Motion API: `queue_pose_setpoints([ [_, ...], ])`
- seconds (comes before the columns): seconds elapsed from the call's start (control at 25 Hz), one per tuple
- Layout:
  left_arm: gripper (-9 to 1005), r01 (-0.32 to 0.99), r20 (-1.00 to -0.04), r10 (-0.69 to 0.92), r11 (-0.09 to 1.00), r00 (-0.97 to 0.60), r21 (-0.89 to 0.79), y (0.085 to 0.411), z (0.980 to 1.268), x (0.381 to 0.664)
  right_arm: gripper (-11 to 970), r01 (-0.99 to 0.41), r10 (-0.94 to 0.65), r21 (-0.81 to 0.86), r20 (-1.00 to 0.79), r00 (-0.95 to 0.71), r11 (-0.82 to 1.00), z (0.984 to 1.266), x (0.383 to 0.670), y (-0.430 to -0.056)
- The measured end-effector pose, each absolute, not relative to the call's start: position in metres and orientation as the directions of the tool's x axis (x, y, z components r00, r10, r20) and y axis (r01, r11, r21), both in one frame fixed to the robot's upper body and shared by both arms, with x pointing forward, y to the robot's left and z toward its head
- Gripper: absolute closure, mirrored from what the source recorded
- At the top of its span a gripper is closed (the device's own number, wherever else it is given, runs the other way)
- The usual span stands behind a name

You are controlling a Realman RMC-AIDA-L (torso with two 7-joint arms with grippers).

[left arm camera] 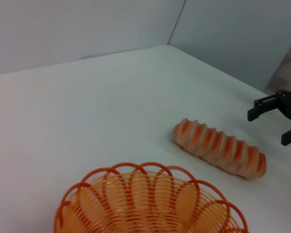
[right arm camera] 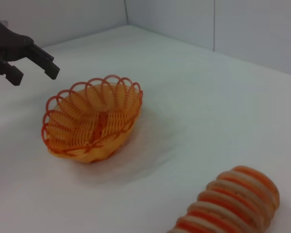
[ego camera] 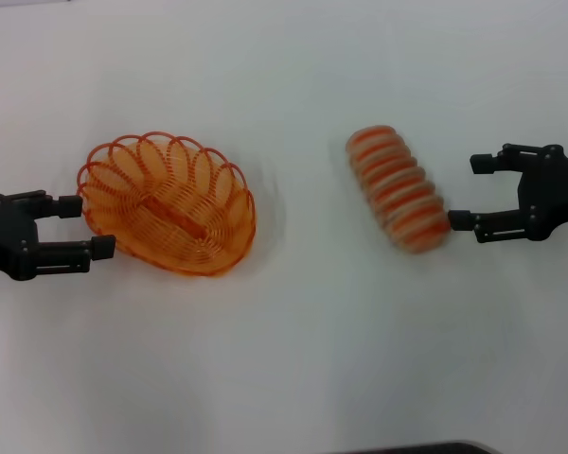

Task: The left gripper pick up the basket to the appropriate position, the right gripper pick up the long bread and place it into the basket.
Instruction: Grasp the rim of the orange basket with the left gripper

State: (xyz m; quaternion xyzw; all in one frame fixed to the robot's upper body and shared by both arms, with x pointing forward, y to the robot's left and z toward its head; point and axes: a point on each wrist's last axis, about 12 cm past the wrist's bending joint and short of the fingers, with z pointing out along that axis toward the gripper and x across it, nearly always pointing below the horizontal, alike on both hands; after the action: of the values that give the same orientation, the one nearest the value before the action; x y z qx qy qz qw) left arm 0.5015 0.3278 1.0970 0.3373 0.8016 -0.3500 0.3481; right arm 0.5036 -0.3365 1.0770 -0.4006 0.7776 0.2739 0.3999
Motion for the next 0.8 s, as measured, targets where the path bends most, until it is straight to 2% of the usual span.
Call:
queue_pose_setpoints([
  [0.36, 147, 0.782, -0.799, 0.294, 0.537, -0.525, -0.316, 0.326, 1.098, 0.506, 30, -0.838, -0.395, 0.099, -0.848, -0.353, 0.537, 1.080, 0.506, -0.337],
  [0.48, 148, 0.755, -0.798, 0.265, 0.572, -0.541, -0.321, 0.327, 1.100, 0.512, 30, -0.839, -0.394, 0.097, -0.850, -0.350, 0.536, 1.080, 0.508, -0.336],
  [0.68, 148, 0.619, -0.755, 0.171, 0.697, -0.634, -0.362, 0.326, 1.108, 0.540, 31, -0.841, -0.392, 0.095, -0.853, -0.345, 0.533, 1.083, 0.512, -0.334],
  [0.8, 148, 0.557, -0.700, 0.178, 0.748, -0.692, -0.361, 0.319, 1.119, 0.566, 33, -0.843, -0.392, 0.093, -0.854, -0.341, 0.530, 1.084, 0.513, -0.333],
])
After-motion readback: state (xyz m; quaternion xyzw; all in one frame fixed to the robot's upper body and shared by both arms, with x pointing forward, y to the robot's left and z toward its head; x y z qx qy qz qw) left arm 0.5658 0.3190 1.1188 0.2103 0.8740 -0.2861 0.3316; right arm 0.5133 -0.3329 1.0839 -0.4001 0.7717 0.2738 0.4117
